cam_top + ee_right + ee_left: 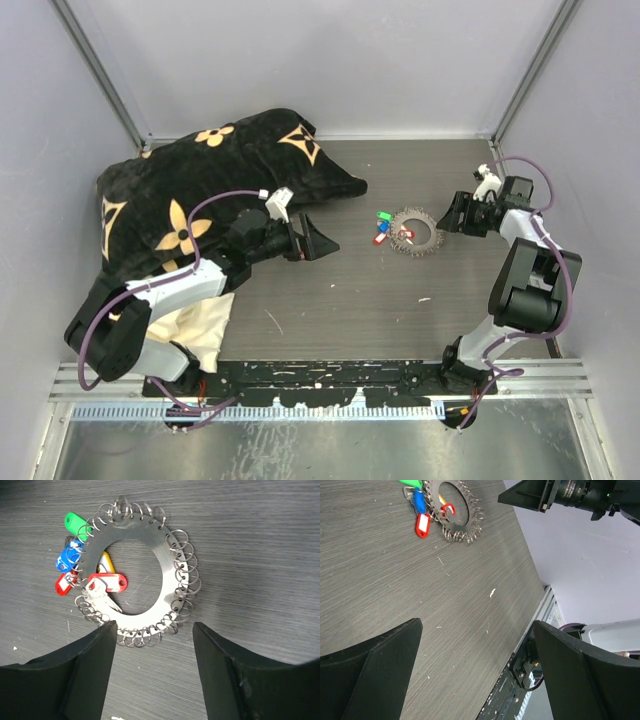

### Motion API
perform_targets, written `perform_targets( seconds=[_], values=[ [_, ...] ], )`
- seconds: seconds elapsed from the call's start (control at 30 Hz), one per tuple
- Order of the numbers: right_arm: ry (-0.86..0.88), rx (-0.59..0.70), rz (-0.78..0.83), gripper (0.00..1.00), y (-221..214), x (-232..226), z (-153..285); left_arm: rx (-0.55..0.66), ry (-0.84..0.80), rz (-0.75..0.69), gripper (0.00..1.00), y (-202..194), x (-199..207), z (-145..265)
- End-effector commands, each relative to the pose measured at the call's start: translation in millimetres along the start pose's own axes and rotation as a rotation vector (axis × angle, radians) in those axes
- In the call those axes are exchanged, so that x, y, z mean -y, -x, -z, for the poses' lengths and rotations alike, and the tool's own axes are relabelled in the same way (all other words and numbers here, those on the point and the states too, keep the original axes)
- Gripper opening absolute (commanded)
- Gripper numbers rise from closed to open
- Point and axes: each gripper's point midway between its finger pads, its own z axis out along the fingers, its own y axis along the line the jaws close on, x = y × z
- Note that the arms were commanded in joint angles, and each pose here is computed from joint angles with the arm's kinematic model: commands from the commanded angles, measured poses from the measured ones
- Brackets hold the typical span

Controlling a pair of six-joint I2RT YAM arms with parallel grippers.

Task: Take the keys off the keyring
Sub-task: Pick up the keyring from the center of the board.

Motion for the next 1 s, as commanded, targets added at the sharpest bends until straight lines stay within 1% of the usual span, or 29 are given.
perform_targets(
  seconds=[0.0,0.1,0.17,0.7,0.8,0.97],
  values=[
    [-0.051,0.0,-0.016,0.64,8.7,13.4,-5.4,0.063,-0.093,-0.03,0.97,23.5,27.4,-3.5],
    [-0.048,-0.03,-0.036,0.52,6.2,19.4,-14.3,0.06,-0.094,-0.033,0.97,24.1,28.6,-2.0],
    [-0.046,-0.039,-0.044,0.47,5.1,21.9,-18.5,0.056,-0.093,-0.034,0.97,23.0,29.1,0.0],
    [-0.009,-0.12,-0.088,0.46,-12.2,27.8,-46.1,0.048,-0.099,-0.034,0.97,19.5,34.6,12.1],
    [-0.002,-0.135,-0.1,0.44,-16.6,28.8,-49.9,0.048,-0.105,-0.031,0.97,19.8,36.5,13.0],
    [0.007,-0.154,-0.098,0.38,-22.1,26.6,-54.0,0.044,-0.114,-0.022,0.97,19.5,39.3,14.0]
  ],
)
